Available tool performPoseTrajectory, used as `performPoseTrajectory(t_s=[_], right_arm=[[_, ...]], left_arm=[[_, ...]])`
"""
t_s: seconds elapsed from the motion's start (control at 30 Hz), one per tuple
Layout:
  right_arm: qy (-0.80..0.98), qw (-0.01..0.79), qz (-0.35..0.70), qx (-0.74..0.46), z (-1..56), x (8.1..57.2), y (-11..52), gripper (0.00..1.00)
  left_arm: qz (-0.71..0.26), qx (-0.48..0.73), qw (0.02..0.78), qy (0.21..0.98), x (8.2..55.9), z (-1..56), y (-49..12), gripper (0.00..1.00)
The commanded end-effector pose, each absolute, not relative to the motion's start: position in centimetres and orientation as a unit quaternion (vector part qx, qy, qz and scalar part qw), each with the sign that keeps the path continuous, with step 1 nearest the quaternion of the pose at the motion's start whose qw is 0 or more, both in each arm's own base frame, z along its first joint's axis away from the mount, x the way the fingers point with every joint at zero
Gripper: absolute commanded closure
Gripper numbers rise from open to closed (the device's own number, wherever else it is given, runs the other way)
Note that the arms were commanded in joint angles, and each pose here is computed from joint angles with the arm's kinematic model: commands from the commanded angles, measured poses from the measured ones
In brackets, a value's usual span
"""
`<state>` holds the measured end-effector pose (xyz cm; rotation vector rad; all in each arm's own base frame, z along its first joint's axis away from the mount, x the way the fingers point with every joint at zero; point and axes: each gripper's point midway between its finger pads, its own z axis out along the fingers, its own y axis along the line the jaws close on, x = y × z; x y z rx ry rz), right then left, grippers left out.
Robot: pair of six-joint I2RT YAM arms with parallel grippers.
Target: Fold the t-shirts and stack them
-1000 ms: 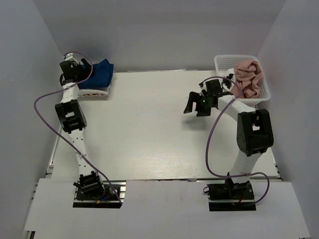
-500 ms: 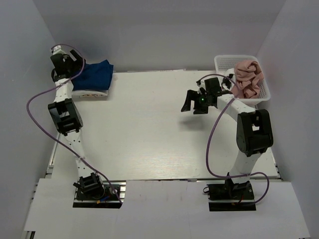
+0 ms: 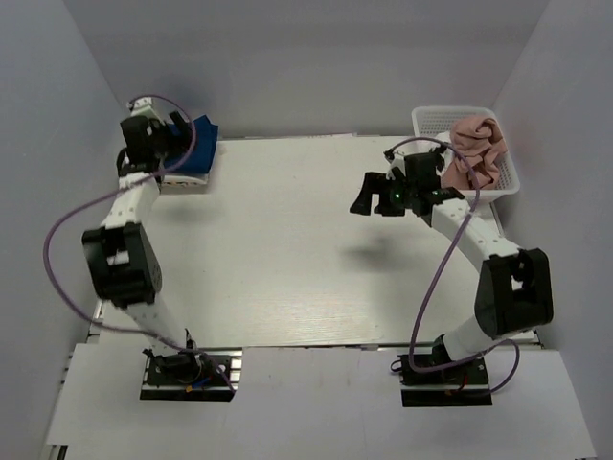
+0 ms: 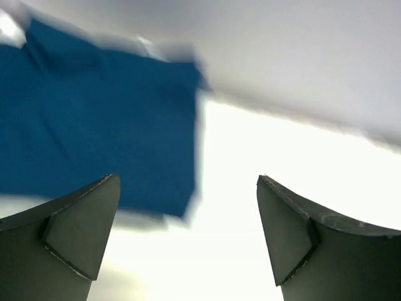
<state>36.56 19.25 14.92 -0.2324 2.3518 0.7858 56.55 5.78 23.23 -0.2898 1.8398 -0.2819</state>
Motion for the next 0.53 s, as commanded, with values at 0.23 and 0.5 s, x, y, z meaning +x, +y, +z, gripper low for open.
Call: performPoseTrajectory(t_s=[0.23, 0.5], right_arm=[[0.838, 0.414, 0.35, -0.07, 18.7, 32.5, 18.7, 0.1], [0.811, 0.487, 0.324, -0.033, 19.4, 29.5, 15.9, 0.1]], left_arm=[[-0.254, -0.136, 0.629, 0.722, 34.3, 30.2, -3.4, 0.0], [-0.223, -0.171, 0.617, 0.735, 30.0, 29.8, -2.6, 0.0]])
